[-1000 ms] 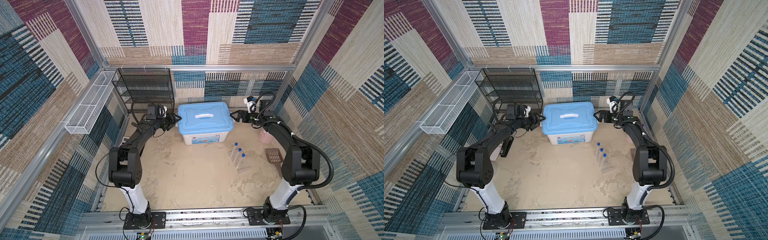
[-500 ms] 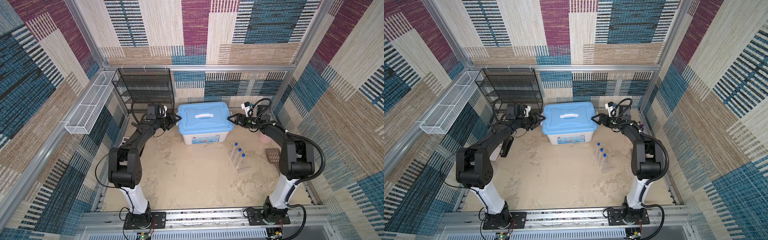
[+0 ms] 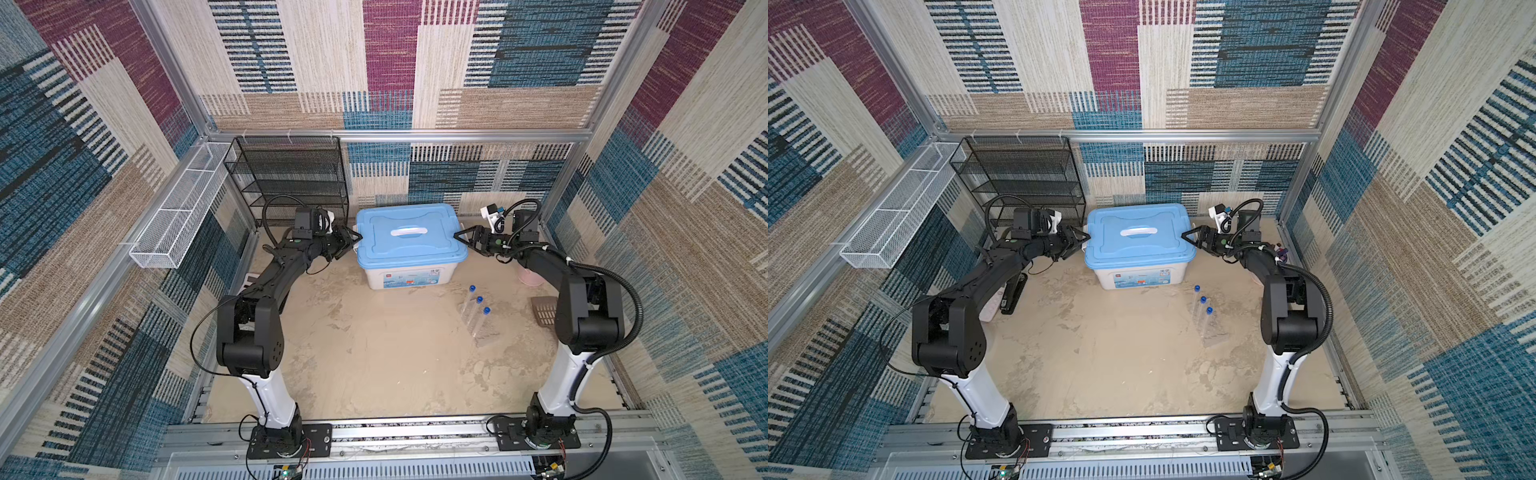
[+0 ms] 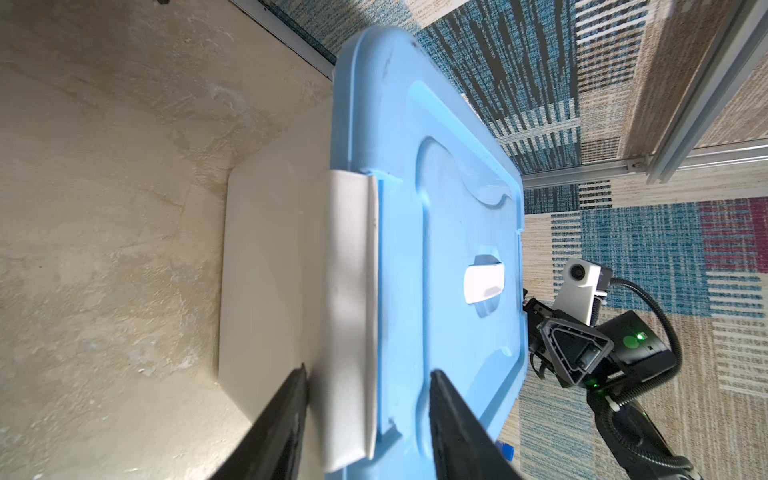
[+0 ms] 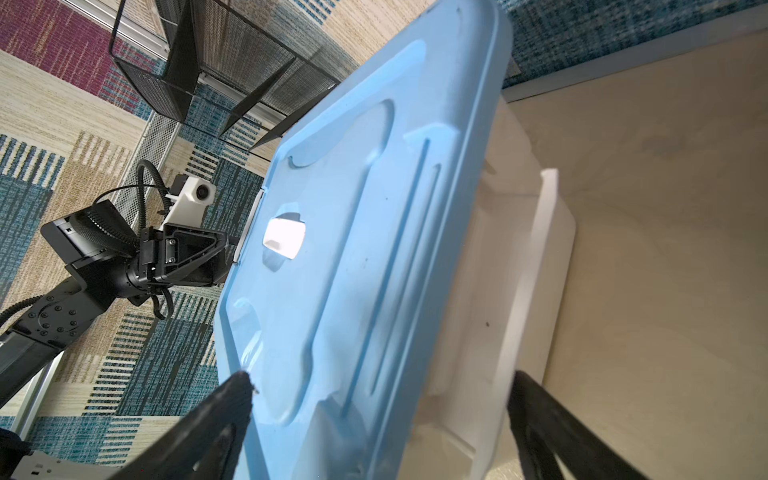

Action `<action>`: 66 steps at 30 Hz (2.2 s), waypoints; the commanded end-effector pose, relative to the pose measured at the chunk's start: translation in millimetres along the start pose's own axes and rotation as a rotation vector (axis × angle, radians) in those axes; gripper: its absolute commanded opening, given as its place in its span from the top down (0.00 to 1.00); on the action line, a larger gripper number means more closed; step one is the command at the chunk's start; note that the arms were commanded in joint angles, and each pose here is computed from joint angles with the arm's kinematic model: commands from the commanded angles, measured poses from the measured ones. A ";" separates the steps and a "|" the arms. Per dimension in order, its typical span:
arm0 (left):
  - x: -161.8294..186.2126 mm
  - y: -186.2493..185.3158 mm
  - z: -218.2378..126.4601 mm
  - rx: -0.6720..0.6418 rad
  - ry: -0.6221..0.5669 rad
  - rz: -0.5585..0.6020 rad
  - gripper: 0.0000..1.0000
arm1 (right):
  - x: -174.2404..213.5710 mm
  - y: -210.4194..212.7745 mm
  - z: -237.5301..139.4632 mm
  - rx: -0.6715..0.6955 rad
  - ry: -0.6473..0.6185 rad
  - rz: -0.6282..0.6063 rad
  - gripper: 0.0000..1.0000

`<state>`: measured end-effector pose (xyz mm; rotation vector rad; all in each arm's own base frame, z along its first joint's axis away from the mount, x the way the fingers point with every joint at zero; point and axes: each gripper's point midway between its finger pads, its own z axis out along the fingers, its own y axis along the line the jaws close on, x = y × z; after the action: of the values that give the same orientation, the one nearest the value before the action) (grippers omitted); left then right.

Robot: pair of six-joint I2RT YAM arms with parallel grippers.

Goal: Organize the chemistry lab equipment

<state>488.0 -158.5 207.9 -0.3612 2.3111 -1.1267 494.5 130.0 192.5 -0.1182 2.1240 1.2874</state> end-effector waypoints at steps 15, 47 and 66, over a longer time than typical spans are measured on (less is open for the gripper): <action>-1.5 -19.2 1.3 0.041 -0.009 0.035 0.62 | -13.6 21.9 -1.6 -0.008 -0.007 -0.031 0.18; -1.0 -11.2 -1.1 -0.028 -0.027 0.045 0.50 | -34.9 46.6 -8.6 0.134 -0.064 -0.174 0.14; -7.3 70.0 -84.4 -0.472 -0.252 0.229 0.01 | -26.9 36.4 -170.6 0.732 -0.655 -0.509 0.01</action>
<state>451.6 -86.8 206.0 -0.3966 2.3002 -0.6183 423.3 34.2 257.2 0.0019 1.8749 0.3684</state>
